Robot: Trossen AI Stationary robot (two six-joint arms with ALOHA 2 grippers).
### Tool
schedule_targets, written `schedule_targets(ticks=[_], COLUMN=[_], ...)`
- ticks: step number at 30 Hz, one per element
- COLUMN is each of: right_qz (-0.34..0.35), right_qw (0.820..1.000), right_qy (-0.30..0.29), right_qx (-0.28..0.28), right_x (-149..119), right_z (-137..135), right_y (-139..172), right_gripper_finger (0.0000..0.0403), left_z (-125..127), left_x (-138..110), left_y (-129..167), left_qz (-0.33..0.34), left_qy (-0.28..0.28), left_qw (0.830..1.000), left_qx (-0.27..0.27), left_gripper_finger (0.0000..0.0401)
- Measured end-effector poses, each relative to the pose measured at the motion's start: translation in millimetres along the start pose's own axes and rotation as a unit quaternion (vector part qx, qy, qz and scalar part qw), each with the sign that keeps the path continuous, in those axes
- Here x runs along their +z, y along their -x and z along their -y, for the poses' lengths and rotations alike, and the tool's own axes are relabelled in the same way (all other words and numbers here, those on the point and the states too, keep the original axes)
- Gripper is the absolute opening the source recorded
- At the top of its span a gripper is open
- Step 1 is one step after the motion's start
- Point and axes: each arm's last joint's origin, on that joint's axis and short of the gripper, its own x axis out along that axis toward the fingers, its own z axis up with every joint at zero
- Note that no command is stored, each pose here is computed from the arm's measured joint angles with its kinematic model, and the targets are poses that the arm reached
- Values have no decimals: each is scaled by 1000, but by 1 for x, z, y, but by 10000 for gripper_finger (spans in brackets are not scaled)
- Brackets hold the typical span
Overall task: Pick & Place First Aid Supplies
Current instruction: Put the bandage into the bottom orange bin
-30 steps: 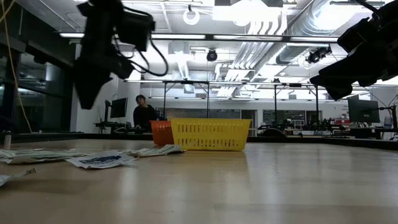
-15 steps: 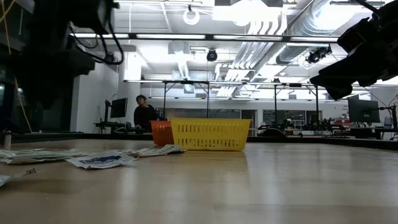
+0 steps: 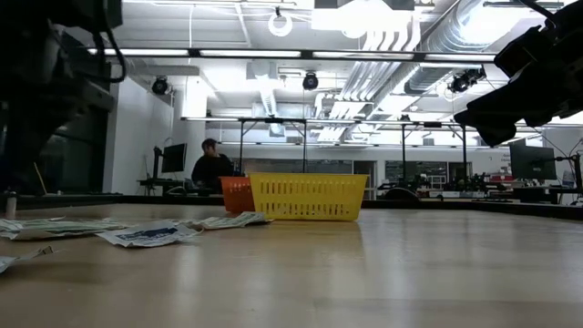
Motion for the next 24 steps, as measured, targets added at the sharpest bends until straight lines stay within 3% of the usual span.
schedule_targets(ticks=[11,24], right_qz=[0,0], right_qw=[1000,1000], right_qy=[0,0], right_qx=[0,0], right_x=[0,0], right_z=[0,0], right_y=[0,0], right_gripper_finger=[139,139], left_z=[-14,-20], left_x=[-25,-24], left_y=[-31,-54], left_qz=[-11,-5], left_qy=[67,77], left_qw=[997,994], left_qx=[-34,-74], left_gripper_finger=[170,170])
